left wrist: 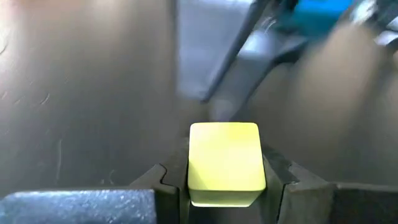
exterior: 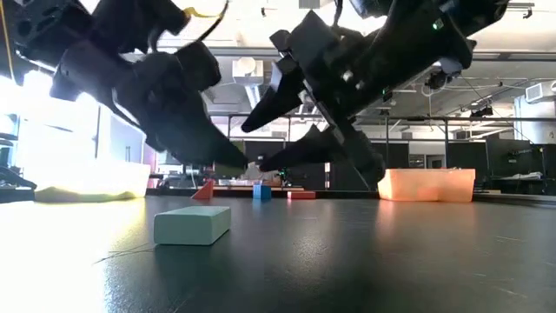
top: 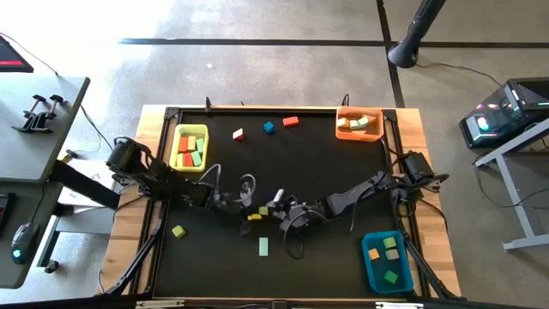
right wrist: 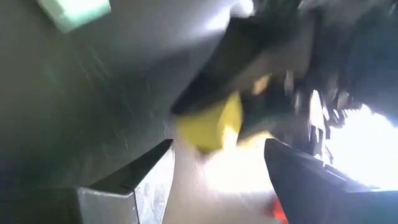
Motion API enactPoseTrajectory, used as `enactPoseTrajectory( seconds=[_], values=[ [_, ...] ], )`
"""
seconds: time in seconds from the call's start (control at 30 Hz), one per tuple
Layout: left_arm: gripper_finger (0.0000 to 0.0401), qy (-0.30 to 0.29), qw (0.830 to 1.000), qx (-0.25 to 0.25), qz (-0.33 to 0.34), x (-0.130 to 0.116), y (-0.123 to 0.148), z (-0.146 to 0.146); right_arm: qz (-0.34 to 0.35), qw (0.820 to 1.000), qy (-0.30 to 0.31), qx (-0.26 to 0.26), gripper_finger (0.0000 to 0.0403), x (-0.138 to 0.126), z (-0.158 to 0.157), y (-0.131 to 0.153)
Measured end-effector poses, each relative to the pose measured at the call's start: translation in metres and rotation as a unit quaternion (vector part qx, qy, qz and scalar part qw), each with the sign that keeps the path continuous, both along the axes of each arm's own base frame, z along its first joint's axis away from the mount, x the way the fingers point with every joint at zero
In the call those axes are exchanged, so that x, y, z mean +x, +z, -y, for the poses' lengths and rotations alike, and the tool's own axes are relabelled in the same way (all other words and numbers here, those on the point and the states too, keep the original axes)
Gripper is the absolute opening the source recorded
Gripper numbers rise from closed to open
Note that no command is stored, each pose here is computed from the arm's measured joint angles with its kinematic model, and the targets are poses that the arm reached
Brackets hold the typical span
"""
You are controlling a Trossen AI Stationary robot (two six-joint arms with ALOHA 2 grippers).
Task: Sort blocks by size
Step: Put the yellow square block into the blue bin
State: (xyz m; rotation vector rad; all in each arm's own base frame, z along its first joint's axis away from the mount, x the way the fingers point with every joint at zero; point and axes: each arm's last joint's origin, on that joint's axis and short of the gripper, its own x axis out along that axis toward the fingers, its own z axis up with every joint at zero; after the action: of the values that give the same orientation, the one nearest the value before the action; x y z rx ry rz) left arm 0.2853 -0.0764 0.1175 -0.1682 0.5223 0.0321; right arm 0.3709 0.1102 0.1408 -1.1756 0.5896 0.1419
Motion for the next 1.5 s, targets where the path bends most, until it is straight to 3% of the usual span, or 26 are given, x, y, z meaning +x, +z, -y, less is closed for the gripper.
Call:
enactPoseTrajectory(
  seconds=[0.1,0.27,0.4,0.57,0.67,0.87,1.1,1.2,1.3,1.4,1.47,1.5],
  values=[
    [0.0092,-0.019,0.997,-0.044,0.06,-0.007,0.006,-0.004,0.003,0.999,-0.013,-0.032,0.0245,0.0,-0.003,-0.003],
    [0.0092,-0.039,0.986,-0.098,0.127,-0.018,0.01,-0.009,0.071,0.997,-0.013,-0.023,0.0245,0.006,-0.007,0.008],
    [0.0092,-0.043,0.983,-0.106,0.141,-0.02,0.01,-0.01,0.113,0.993,0.001,-0.021,0.0245,0.01,-0.008,0.017],
    [0.0094,-0.046,0.983,-0.107,0.14,-0.02,0.01,-0.01,0.111,0.994,0.015,-0.008,0.0241,0.01,-0.008,0.016],
    [0.0106,-0.046,0.983,-0.107,0.142,-0.02,0.01,-0.01,0.112,0.993,0.022,0.016,0.0219,0.01,-0.008,0.016],
    [0.0137,-0.046,0.982,-0.11,0.146,-0.02,0.011,-0.009,0.114,0.992,0.01,0.048,0.0136,0.011,-0.007,0.015],
    [0.0153,-0.05,0.979,-0.12,0.155,-0.021,0.015,-0.011,0.128,0.987,-0.04,0.084,0.0131,0.006,-0.015,0.019],
    [0.0155,-0.058,0.978,-0.116,0.166,-0.022,0.023,-0.014,0.134,0.981,-0.109,0.083,0.0131,-0.006,-0.027,0.026],
    [0.0155,-0.075,0.981,-0.087,0.159,-0.025,0.03,-0.016,0.096,0.977,-0.176,0.072,0.0131,-0.032,-0.035,0.033],
    [0.0156,-0.074,0.986,-0.051,0.14,-0.029,0.034,-0.02,0.07,0.957,-0.233,0.155,0.0131,-0.064,-0.039,0.052],
    [0.0156,-0.06,0.989,-0.033,0.133,-0.031,0.035,-0.021,0.047,0.925,-0.279,0.253,0.0131,-0.087,-0.042,0.07],
    [0.0156,-0.055,0.989,-0.026,0.136,-0.031,0.036,-0.022,0.023,0.9,-0.309,0.305,0.0131,-0.098,-0.042,0.077]
  ],
)
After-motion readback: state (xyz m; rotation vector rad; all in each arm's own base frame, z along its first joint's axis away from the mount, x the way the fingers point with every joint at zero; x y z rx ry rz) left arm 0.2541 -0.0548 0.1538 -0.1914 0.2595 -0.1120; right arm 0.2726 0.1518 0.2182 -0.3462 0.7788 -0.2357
